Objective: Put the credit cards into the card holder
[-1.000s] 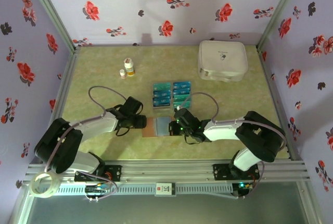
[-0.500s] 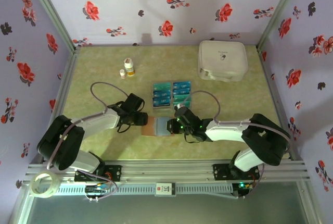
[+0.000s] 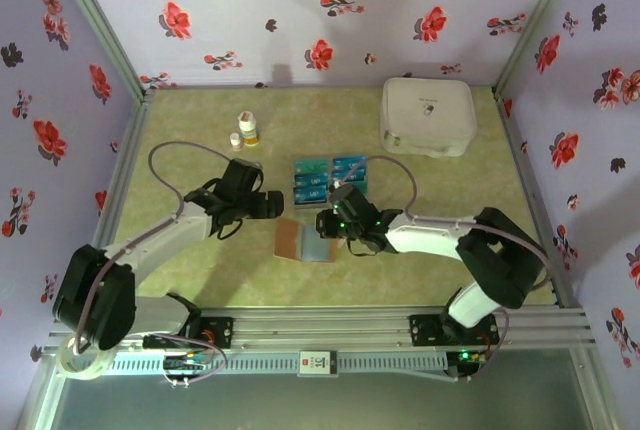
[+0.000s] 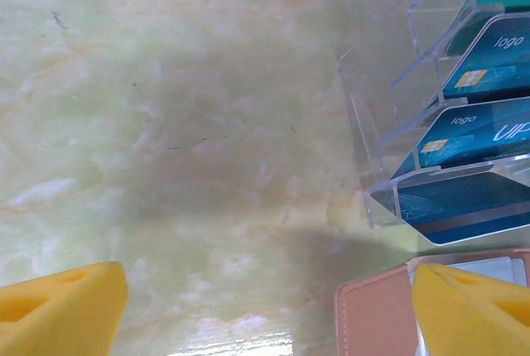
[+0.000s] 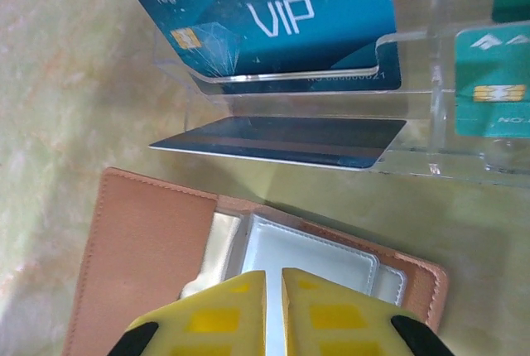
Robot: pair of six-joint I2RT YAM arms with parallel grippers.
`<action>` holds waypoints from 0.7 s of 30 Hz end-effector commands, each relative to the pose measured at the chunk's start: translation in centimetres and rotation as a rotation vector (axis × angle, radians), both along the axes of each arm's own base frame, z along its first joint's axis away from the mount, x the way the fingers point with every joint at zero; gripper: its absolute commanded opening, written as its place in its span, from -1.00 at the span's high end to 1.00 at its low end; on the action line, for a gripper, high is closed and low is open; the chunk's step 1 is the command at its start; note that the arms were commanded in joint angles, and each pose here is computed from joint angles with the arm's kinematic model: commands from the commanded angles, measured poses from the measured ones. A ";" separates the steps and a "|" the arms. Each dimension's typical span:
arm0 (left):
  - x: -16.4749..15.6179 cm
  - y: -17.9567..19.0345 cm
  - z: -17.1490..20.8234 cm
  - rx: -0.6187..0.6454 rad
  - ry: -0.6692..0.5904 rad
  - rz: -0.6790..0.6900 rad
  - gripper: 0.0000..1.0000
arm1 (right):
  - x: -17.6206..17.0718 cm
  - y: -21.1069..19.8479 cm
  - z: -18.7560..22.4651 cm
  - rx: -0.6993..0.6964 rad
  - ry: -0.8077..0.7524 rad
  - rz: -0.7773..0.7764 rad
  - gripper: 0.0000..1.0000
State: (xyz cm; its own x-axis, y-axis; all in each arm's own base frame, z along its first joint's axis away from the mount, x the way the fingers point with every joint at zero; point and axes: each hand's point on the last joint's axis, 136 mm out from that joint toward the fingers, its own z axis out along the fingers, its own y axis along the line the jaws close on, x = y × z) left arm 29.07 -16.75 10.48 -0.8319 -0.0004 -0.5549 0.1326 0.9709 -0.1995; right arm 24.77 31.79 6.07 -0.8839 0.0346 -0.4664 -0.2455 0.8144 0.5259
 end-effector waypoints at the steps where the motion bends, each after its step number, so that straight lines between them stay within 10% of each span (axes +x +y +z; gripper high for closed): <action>1: 0.0 0.8 2.0 -0.009 -0.028 0.027 -0.80 | 0.6 0.8 -0.4 -0.018 0.002 0.023 0.77; 21: -0.8 1.6 3.3 -0.073 -0.048 0.069 -0.81 | 5.5 1.8 -4.0 -0.113 0.031 -0.003 0.88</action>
